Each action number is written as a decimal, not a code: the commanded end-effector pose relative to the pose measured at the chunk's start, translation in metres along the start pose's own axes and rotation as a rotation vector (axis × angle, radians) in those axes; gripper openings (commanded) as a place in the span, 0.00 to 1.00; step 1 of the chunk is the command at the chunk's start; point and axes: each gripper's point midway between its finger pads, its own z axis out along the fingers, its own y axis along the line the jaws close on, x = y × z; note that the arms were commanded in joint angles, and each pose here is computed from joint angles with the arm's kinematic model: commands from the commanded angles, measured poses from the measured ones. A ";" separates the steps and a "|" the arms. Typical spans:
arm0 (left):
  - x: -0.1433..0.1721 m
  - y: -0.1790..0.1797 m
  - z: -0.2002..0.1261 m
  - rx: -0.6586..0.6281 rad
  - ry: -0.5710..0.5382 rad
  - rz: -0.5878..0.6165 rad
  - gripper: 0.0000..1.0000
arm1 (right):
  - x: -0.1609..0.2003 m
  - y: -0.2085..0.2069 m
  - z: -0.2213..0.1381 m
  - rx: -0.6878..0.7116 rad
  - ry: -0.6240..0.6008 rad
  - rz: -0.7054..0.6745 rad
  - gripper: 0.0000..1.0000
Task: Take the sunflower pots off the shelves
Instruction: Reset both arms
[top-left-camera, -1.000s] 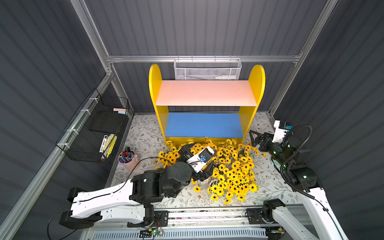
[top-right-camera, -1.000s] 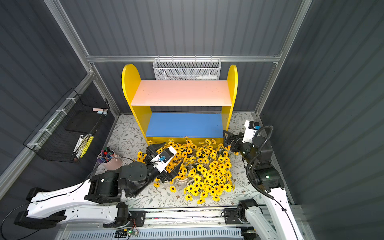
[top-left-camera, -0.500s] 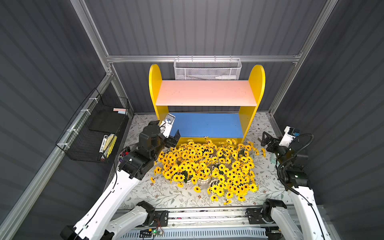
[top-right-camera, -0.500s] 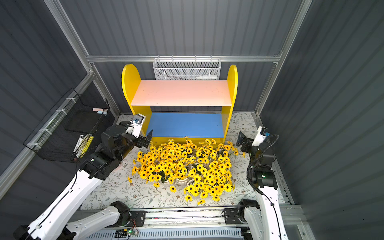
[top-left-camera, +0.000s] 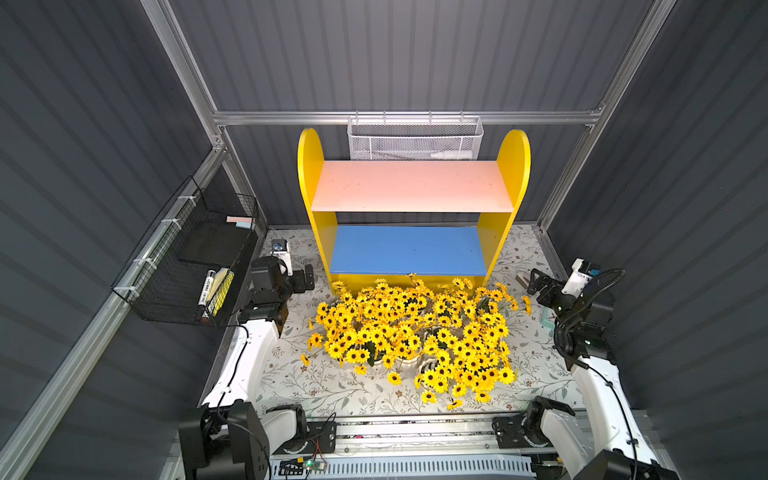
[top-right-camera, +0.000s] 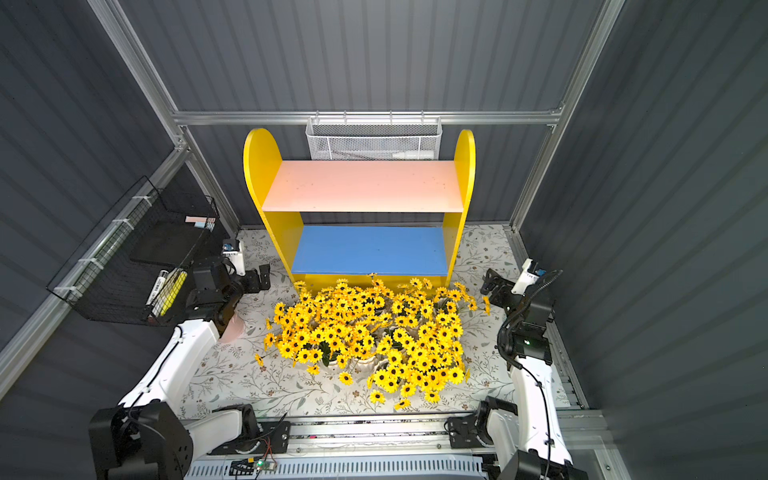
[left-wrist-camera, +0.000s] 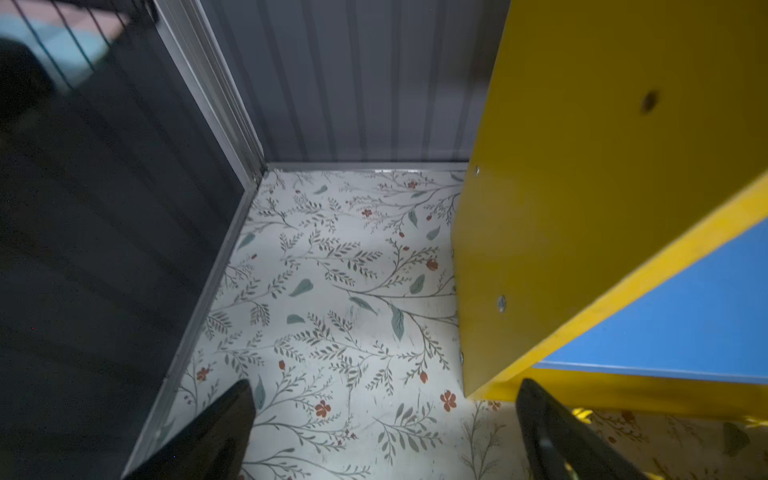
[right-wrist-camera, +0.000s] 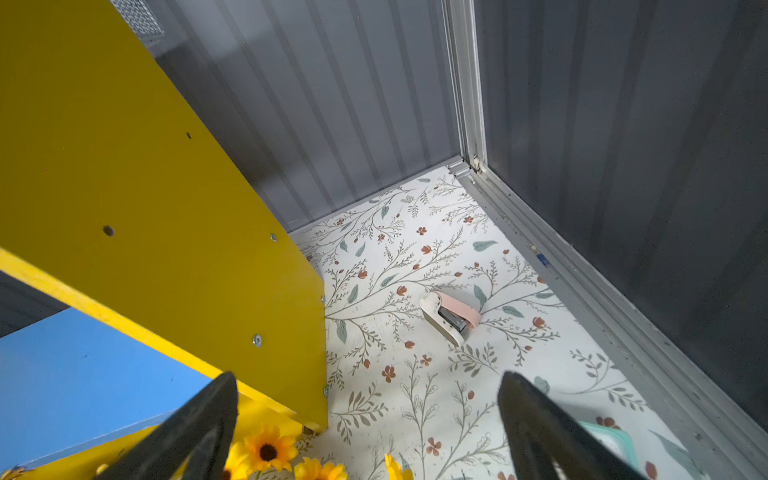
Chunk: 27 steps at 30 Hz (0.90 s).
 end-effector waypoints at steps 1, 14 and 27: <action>0.007 0.006 0.020 -0.035 -0.051 -0.040 0.99 | 0.001 0.004 0.006 -0.043 -0.010 -0.030 0.99; 0.101 0.011 0.049 -0.079 -0.048 -0.060 0.99 | 0.039 0.029 0.044 -0.285 0.132 -0.115 0.99; 0.112 -0.004 0.061 -0.046 -0.083 -0.029 0.99 | 0.052 0.018 0.051 -0.246 0.148 -0.150 0.99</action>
